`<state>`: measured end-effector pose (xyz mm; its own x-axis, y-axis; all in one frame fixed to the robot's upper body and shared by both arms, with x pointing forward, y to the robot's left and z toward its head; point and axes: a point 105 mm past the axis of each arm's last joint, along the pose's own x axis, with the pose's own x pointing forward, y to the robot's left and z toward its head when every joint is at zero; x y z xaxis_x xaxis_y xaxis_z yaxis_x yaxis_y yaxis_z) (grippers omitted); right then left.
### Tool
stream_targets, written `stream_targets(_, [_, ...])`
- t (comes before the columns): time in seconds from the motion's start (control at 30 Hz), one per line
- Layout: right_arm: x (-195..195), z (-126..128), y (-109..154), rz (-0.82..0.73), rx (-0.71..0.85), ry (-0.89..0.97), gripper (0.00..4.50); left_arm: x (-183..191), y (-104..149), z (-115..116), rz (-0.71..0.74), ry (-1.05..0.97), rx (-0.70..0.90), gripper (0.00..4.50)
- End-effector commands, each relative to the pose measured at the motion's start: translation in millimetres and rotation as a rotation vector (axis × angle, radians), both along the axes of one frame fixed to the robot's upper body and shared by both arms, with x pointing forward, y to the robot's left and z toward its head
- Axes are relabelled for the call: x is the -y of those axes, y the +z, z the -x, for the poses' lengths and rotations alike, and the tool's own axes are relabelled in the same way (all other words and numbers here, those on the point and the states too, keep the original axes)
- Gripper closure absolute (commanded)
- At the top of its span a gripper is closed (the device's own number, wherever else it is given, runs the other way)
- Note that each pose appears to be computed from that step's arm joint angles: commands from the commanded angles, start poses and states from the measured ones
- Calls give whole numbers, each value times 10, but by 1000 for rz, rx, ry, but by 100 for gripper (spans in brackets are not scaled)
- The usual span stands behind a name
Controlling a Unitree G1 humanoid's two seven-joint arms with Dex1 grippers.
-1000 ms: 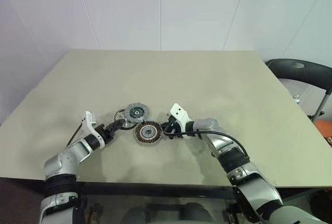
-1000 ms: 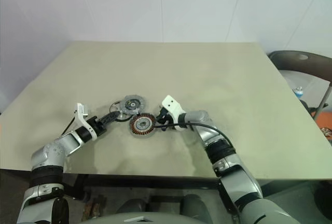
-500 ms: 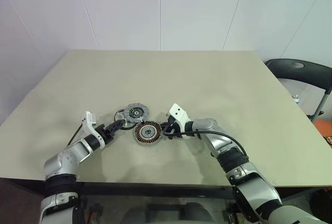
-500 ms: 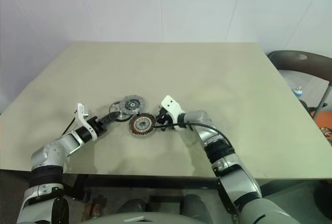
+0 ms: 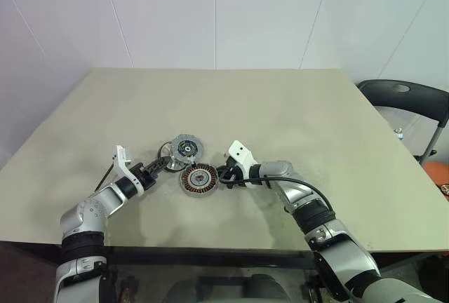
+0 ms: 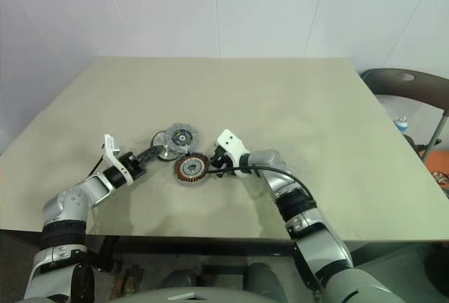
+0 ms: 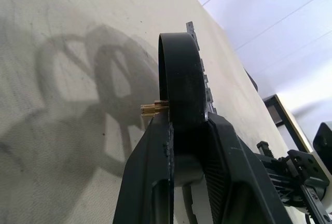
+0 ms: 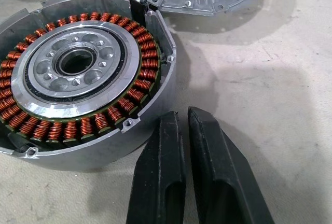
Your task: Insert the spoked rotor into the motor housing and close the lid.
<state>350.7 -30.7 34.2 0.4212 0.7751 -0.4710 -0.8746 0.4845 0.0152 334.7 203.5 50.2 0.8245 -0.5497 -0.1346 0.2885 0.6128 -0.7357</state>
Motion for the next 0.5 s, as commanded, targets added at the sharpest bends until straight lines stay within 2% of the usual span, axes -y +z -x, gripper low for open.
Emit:
stream_targets(0.03, [-36, -47, 71, -5, 25, 2, 417, -120, 7, -27, -33, 49, -11, 401])
stream_targets(0.3, [-20, -60, 67, 5, 30, 1, 417, -333, 123, -40, -63, 98, 12, 401])
stream_targets(0.5, [-1, -80, 63, 19, 36, 3, 417, -516, 337, -63, -113, 116, 63, 401])
